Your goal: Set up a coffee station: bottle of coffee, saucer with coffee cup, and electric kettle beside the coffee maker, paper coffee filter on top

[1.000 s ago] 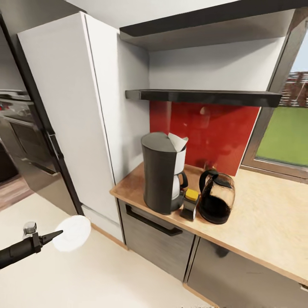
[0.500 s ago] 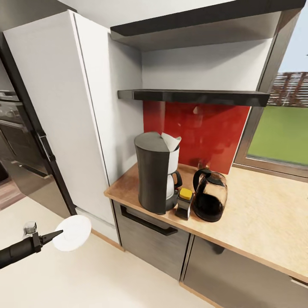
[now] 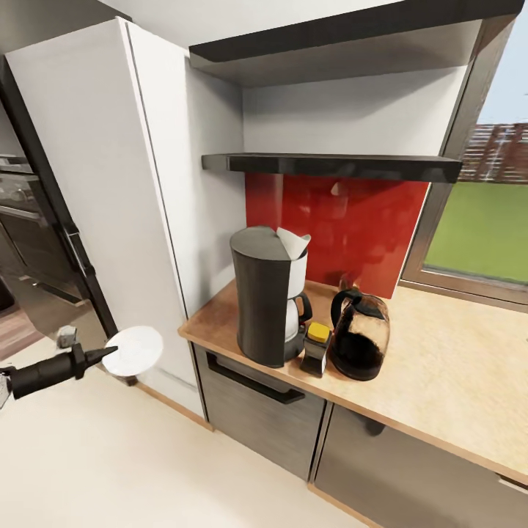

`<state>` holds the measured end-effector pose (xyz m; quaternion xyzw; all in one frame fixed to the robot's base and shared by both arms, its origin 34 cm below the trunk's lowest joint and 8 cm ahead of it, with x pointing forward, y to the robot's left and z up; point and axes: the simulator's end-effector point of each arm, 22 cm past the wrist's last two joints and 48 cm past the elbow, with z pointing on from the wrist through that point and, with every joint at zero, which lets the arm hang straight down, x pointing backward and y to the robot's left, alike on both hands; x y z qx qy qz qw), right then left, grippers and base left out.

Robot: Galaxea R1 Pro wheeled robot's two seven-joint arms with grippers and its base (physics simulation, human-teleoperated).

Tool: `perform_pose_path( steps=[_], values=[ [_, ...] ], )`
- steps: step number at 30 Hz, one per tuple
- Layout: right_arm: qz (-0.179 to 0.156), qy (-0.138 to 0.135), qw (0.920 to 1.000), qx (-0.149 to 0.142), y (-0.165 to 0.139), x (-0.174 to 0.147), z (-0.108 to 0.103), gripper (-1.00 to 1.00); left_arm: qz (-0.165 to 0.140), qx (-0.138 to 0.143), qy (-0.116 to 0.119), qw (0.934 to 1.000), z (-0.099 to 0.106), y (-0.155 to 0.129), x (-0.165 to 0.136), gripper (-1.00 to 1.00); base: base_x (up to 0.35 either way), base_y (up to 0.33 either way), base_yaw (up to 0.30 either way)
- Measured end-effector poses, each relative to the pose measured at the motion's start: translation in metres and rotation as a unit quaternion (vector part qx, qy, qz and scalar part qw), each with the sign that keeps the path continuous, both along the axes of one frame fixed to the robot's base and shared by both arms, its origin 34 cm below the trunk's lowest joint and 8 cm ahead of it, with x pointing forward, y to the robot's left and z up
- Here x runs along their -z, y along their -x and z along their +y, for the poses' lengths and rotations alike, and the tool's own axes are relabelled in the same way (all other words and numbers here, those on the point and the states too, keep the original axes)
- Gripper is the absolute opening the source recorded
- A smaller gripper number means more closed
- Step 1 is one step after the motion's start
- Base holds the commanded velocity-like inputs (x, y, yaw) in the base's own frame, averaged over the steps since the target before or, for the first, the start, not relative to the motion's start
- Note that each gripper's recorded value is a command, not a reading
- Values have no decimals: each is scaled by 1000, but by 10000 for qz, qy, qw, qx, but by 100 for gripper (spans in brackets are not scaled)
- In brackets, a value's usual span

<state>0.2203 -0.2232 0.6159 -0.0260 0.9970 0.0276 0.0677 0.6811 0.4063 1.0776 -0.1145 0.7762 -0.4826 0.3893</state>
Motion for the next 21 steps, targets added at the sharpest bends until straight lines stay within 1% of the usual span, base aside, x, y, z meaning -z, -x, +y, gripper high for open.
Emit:
perform_pose_path(
  steps=[1, 3, 4, 5, 6, 8, 9, 11, 12, 14, 17, 18, 21],
  values=[
    [0, 1, 10000, -1, 0, 0, 0, 100, 45, -41, -27, 10000, 1, -4, -2, -100, 0, 0, -100],
    [0, -1, 10000, -1, 0, 0, 0, 100, 230, -118, -69, 9996, -1, -9, 3, -100, 0, 0, -188],
    [0, 1, 10000, -1, 0, 0, -1, 100, 383, -154, -119, 9991, -11, -16, 11, -100, 0, 0, -240],
    [1, 2, 10000, -1, 0, 0, -1, 100, 476, -178, -175, 9986, -19, -19, 19, -100, 0, 0, -250],
    [0, 2, 10000, -2, 0, 0, -1, 100, 583, -235, -269, 9977, -22, -21, 27, -100, 0, 0, -254],
    [-1, 6, 10000, -2, 0, 0, -1, 100, 723, -333, -403, 9960, -22, -23, 37, -100, 0, 0, -258],
    [0, 8, 10000, -2, 0, 0, -2, 100, 820, -398, -513, 9945, -21, -24, 45, -100, 0, 0, -260],
    [-1, 11, 10000, -2, 0, 0, -2, 100, 852, -430, -532, 9940, -21, -24, 47, -100, 0, 0, -261],
    [-1, 12, 10000, -2, 0, 0, -2, 100, 848, -456, -522, 9940, -19, -24, 47, -100, 0, 0, -262],
    [0, 8, 10000, -8, 0, 0, -2, 100, 745, -655, -393, 9943, -6, -27, 37, -100, 0, 0, -262],
    [4, 12, 10000, -9, 1, 0, -2, 100, 608, -819, -334, 9942, 8, -31, 23, -100, 0, 0, -262],
    [0, 11, 10000, -9, 0, 0, -2, 100, 450, -836, -378, 9948, 12, -34, 9, -100, 0, 0, -262],
    [1, 10, 10000, -9, 0, 0, -2, 100, 191, -846, -604, 9944, 13, -40, -12, -100, 0, 0, -136]
  ],
)
